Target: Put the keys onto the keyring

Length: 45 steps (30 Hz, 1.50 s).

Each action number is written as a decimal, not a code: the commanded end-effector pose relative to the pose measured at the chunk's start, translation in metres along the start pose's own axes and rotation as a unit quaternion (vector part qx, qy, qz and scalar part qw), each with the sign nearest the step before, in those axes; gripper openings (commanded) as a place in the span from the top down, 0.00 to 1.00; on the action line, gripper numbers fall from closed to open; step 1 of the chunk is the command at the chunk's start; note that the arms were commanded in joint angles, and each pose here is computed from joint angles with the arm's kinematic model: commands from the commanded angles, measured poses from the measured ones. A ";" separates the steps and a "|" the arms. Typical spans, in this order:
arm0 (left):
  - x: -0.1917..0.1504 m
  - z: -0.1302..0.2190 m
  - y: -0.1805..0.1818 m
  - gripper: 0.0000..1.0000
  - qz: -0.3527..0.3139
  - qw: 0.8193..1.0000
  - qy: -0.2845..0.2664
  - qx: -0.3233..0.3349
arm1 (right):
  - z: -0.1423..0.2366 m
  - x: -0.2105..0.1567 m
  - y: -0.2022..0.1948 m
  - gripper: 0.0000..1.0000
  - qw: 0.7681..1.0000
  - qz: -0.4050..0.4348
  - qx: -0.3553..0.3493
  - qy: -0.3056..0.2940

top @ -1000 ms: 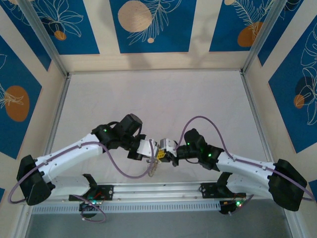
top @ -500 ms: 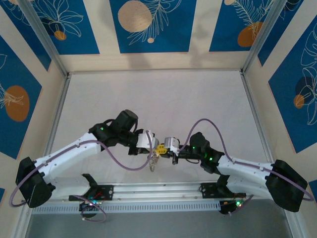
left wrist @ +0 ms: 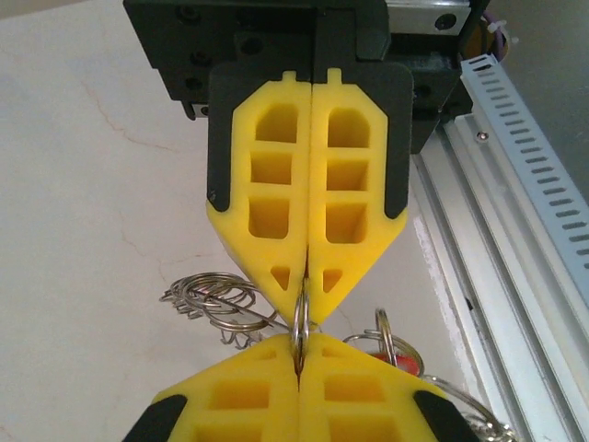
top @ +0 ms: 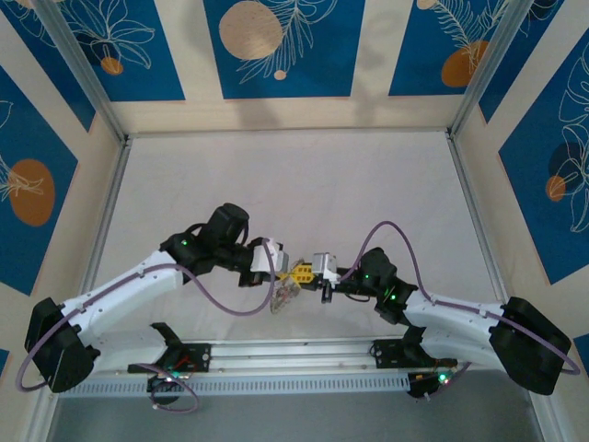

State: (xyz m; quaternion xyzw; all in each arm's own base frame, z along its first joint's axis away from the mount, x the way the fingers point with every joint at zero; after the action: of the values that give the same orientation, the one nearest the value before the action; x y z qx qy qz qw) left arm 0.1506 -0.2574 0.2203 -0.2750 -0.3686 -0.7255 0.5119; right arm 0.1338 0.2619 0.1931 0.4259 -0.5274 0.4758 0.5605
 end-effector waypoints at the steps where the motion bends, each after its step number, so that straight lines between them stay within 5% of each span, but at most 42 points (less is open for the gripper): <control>1: 0.002 0.007 0.007 1.00 -0.003 1.000 0.022 0.005 | -0.002 0.012 0.000 0.89 1.000 0.023 0.005 0.006; 7: 0.001 0.010 0.008 1.00 -0.001 0.996 0.087 -0.014 | -0.005 0.005 -0.006 0.71 0.999 0.014 -0.010 0.048; 13: 0.003 0.005 0.008 1.00 0.005 0.994 0.103 -0.026 | -0.014 0.004 -0.006 0.71 0.999 0.008 -0.006 0.053; 18: 0.002 0.001 0.004 1.00 0.003 0.992 0.120 -0.051 | -0.019 0.006 -0.008 0.74 0.998 0.008 -0.010 0.054; 25: 0.011 0.003 0.002 1.00 -0.002 0.994 0.093 -0.051 | -0.021 0.001 -0.008 1.00 0.998 -0.001 -0.010 0.062; 36: 0.000 0.001 -0.004 0.91 -0.017 0.999 0.029 -0.021 | 0.002 0.023 -0.002 1.00 0.998 0.011 -0.001 -0.059; 45: 0.001 -0.002 0.000 0.86 -0.031 0.999 -0.017 0.009 | 0.010 0.031 0.000 1.00 0.997 0.013 0.007 -0.079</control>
State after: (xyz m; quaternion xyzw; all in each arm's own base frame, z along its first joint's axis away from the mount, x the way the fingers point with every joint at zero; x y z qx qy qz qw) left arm 0.1506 -0.2555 0.2101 -0.2494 -0.3642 -0.7418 0.5049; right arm 0.1356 0.2562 0.2052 0.4440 -0.5456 0.4571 0.5442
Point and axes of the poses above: each hand's point on the last joint's axis, 136 mm out from that joint toward the fingers, its own z axis back along the fingers, its own y axis along the line the jaws close on, x = y × z, the point moved 4 cm from there along z, back along the fingers, and after that the axes turned 8 degrees about -z, right-handed, at the moved point
